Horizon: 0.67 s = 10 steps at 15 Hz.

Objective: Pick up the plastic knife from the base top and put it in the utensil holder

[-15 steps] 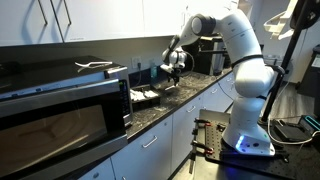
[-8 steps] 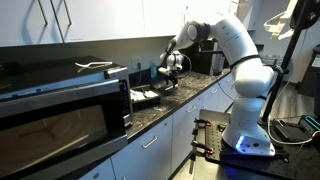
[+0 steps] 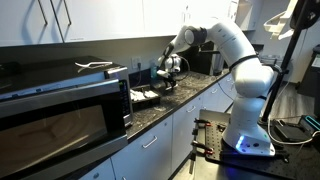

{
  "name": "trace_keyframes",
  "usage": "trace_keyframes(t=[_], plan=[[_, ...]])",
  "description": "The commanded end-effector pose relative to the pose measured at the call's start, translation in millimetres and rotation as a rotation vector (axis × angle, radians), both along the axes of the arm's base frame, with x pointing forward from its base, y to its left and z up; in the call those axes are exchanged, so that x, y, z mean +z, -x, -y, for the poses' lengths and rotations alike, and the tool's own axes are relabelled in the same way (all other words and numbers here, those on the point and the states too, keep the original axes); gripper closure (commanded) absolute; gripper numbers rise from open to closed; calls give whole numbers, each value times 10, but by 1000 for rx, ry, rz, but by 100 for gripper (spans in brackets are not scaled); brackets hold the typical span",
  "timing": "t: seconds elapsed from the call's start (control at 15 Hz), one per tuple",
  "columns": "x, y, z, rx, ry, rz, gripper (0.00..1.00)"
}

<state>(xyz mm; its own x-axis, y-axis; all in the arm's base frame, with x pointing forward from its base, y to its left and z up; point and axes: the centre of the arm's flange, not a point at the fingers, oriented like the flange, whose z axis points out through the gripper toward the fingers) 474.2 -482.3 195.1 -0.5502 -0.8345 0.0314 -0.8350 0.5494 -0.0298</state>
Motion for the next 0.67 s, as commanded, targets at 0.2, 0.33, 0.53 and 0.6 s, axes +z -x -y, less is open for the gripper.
trace_keyframes(t=[0.2,0.33,0.53,0.6], plan=[[86,-77,23,6,14,-18,71],[97,-66,25,8,17,-19,86],[185,-44,-48,11,29,-18,100],[247,-20,-90,15,33,-19,98]])
